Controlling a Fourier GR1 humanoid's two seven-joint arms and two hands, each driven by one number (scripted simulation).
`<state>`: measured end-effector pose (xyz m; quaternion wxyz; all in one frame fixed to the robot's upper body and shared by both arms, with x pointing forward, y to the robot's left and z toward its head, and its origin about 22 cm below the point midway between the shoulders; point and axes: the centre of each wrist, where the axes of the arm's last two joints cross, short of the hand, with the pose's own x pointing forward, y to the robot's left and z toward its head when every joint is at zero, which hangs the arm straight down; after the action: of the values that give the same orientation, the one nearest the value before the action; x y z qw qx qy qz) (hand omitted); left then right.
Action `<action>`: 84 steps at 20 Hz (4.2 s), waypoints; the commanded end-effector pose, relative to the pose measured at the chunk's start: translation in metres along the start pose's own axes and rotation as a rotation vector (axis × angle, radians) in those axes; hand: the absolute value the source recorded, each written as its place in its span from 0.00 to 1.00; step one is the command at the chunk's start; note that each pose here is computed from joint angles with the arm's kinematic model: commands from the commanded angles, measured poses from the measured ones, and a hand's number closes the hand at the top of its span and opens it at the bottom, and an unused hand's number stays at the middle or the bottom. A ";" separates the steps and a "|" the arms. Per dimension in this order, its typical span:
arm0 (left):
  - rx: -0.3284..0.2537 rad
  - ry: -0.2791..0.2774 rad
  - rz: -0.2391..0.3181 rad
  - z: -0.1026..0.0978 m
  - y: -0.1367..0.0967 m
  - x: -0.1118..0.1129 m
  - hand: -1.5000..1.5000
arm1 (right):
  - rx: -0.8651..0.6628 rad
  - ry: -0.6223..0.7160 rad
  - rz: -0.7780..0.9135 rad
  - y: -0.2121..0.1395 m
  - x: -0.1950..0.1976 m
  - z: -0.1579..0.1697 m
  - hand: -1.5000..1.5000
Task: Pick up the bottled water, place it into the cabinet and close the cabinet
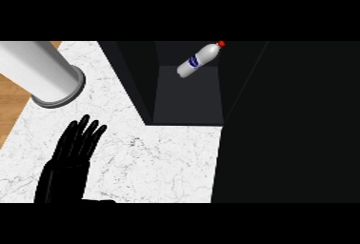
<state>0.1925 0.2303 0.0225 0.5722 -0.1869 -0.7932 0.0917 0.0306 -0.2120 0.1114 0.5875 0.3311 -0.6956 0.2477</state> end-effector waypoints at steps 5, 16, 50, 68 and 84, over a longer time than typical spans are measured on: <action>0.028 0.006 0.006 0.017 0.030 0.026 0.00 | 0.234 -0.007 0.232 0.008 0.051 -0.019 1.00; -0.027 0.000 0.020 0.034 0.057 0.058 0.00 | 0.177 -0.108 -0.057 0.028 0.023 -0.039 1.00; -0.145 0.033 -0.003 0.021 0.083 0.090 0.00 | 0.456 0.032 0.324 -0.018 0.022 -0.067 1.00; -0.182 0.001 0.011 0.010 0.087 0.098 0.00 | 0.422 -0.022 0.102 -0.020 0.002 -0.070 1.00; -0.187 -0.004 -0.002 0.002 0.096 0.104 0.00 | 0.278 0.099 0.368 -0.056 0.007 -0.091 1.00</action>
<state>0.1776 0.3578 0.0778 0.5516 -0.2387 -0.7990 0.0163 0.1155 -0.1883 0.1413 0.4712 0.3099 -0.6834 0.4636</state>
